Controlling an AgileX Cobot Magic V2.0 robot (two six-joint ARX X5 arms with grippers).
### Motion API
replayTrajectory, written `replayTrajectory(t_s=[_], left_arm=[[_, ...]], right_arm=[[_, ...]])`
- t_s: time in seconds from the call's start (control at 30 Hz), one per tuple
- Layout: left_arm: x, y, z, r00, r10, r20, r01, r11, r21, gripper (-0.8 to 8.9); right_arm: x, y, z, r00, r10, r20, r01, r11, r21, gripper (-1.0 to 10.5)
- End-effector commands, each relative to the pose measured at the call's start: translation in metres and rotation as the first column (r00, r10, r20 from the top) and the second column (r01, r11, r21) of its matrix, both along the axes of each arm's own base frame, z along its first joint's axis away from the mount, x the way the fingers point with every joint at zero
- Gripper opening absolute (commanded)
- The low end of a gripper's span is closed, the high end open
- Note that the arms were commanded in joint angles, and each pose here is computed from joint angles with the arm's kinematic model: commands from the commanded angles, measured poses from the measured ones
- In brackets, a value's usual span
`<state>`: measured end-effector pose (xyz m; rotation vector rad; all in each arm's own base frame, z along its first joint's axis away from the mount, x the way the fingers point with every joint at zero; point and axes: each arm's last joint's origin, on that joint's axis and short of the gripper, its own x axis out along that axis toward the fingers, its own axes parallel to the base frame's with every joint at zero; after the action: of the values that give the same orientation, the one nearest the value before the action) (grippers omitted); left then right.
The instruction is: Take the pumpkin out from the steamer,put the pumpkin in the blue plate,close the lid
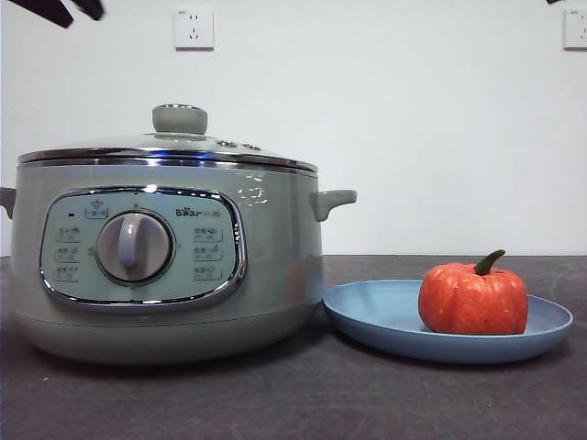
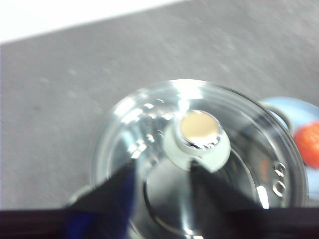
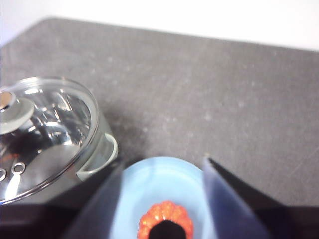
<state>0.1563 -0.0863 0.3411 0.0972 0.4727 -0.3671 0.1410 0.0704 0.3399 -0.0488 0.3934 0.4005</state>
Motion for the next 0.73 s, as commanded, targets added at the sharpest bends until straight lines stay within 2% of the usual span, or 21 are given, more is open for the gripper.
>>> replayTrajectory(t_s=[0.03, 0.23, 0.33, 0.4, 0.73], left_arm=[[-0.009, 0.003, -0.011, 0.999, -0.011, 0.037, 0.012, 1.0, -0.013, -0.08], [-0.031, 0.015, -0.051, 0.995, -0.004, 0.104, 0.009, 0.999, -0.049, -0.08], [-0.041, 0.02, -0.064, 0.993, 0.003, 0.118, 0.005, 0.997, -0.073, -0.08], [-0.044, 0.023, -0.066, 0.996, 0.02, 0.083, -0.011, 0.994, -0.109, -0.03], [-0.042, 0.021, -0.07, 0.999, 0.03, 0.042, -0.026, 0.994, -0.105, -0.03]], right_arm=[[-0.005, -0.001, -0.022, 1.0, -0.011, 0.023, 0.01, 1.0, 0.017, -0.1], [-0.021, -0.009, -0.062, 0.992, -0.053, 0.11, 0.035, 0.986, 0.162, -0.1], [-0.024, -0.01, -0.073, 0.994, -0.07, 0.083, 0.051, 0.977, 0.209, -0.1], [-0.023, -0.01, -0.074, 0.995, -0.083, 0.052, 0.068, 0.969, 0.239, -0.1], [-0.023, -0.01, -0.075, 0.996, -0.08, 0.04, 0.068, 0.969, 0.236, -0.1]])
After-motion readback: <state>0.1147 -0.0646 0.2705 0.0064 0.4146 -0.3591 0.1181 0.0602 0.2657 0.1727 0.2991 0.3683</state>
